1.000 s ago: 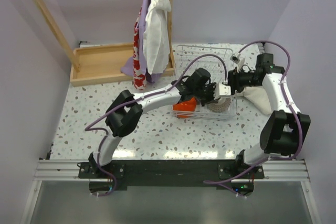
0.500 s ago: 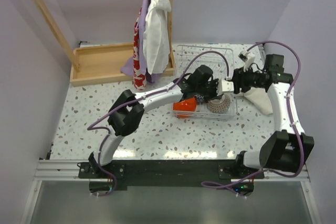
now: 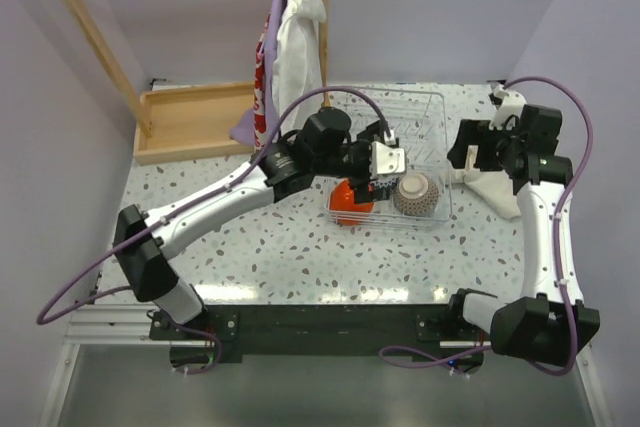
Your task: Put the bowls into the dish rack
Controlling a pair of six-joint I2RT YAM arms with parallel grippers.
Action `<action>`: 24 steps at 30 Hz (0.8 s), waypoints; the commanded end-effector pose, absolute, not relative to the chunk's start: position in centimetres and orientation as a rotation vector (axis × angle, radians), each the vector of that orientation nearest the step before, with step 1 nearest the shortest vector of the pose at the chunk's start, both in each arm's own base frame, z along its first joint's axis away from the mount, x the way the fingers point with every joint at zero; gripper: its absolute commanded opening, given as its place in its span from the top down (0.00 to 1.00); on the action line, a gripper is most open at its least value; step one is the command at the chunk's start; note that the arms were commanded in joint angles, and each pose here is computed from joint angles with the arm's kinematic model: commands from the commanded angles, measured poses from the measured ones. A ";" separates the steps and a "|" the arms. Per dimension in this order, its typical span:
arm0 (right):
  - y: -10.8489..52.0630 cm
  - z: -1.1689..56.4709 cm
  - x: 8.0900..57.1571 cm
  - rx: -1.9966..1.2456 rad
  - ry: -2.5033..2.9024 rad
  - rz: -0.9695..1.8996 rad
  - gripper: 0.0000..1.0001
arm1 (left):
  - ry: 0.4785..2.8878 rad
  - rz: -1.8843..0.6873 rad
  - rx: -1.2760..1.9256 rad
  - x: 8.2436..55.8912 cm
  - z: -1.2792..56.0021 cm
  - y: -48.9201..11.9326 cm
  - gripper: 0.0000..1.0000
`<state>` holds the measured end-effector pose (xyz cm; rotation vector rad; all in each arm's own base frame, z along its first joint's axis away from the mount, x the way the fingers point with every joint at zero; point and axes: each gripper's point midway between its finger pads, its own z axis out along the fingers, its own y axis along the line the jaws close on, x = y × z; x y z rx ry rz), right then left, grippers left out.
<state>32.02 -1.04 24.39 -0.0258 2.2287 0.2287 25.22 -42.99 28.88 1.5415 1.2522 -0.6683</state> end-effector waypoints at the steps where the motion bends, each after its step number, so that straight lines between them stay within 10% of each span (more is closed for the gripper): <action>1: -3.1 24.6 30.5 0.130 2.273 0.107 0.01 | 1.175 -0.559 1.520 23.6 33.4 -39.1 0.00; 13: -5.9 25.2 26.8 0.397 2.263 -0.091 0.01 | 1.253 -0.032 0.802 26.8 44.5 -17.6 0.00; 24: -6.1 26.3 26.8 0.302 2.251 -0.122 0.01 | 1.540 0.293 0.389 31.3 36.6 -3.8 0.00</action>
